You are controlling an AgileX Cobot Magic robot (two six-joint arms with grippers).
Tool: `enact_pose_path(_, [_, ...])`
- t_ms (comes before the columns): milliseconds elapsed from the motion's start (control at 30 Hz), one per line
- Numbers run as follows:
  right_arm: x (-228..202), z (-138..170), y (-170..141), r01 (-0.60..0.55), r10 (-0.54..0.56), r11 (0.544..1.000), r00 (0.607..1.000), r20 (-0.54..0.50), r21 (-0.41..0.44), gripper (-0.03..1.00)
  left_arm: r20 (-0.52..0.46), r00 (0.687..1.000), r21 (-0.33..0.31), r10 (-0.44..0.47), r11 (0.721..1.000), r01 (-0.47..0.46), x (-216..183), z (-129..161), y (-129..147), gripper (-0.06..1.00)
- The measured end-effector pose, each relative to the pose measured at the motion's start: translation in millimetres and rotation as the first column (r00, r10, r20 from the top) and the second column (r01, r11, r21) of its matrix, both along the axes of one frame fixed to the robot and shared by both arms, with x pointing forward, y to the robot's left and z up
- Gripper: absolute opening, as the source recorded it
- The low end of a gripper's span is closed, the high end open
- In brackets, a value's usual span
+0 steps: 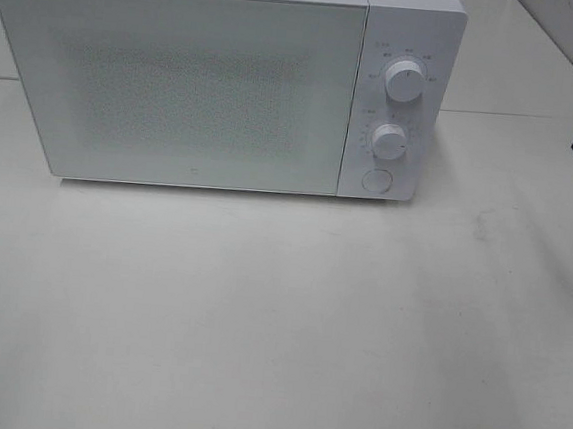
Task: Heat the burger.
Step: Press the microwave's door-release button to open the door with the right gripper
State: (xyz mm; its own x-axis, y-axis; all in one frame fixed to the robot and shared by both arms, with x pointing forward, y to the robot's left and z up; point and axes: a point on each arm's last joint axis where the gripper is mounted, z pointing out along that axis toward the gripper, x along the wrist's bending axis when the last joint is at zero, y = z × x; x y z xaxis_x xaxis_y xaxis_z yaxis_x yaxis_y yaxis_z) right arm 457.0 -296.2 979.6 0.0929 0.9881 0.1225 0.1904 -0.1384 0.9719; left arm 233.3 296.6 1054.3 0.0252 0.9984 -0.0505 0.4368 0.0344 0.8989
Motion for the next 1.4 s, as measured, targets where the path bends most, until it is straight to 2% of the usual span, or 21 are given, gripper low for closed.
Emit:
enact_pose_path(100, [-0.5,-15.8,-1.9,0.021,-0.021,1.0,0.999,-0.045,-0.006,0.75,0.0,1.0,0.0,0.0,1.0,0.0,0.0,0.0,0.0,0.99])
enact_pose_path(333, [-2.8,-29.6,8.5,0.008,-0.009,1.0,0.998,-0.065,-0.029,0.75,0.0,1.0,0.0,0.0,1.0,0.0,0.0,0.0,0.0,0.99])
enact_pose_path(567, [-3.6,-45.5,42.8,-0.048,0.042,0.994,0.997,-0.066,-0.094,0.75,0.0,1.0,0.0,0.0,1.0,0.0,0.0,0.0,0.0,0.99])
enact_pose_path(767, [-9.3,-58.4,67.0,-0.056,0.049,0.993,0.997,-0.064,-0.106,0.75,0.0,1.0,0.0,0.0,1.0,0.0,0.0,0.0,0.0,0.99])
enact_pose_path(967, [-10.6,-66.9,85.1,-0.061,0.052,0.992,0.995,-0.088,-0.106,0.75,0.0,1.0,0.0,0.0,1.0,0.0,0.0,0.0,0.0,0.99])
enact_pose_path(1167, [-4.0,-71.4,118.8,-0.116,0.108,0.989,0.991,-0.082,-0.093,0.75,0.0,1.0,0.0,0.0,1.0,0.0,0.0,0.0,0.0,0.99])
enact_pose_path(1400, [-3.3,-75.6,133.8,-0.139,0.131,0.986,0.987,-0.088,-0.094,0.75,0.0,1.0,0.0,0.0,1.0,0.0,0.0,0.0,0.0,0.99])
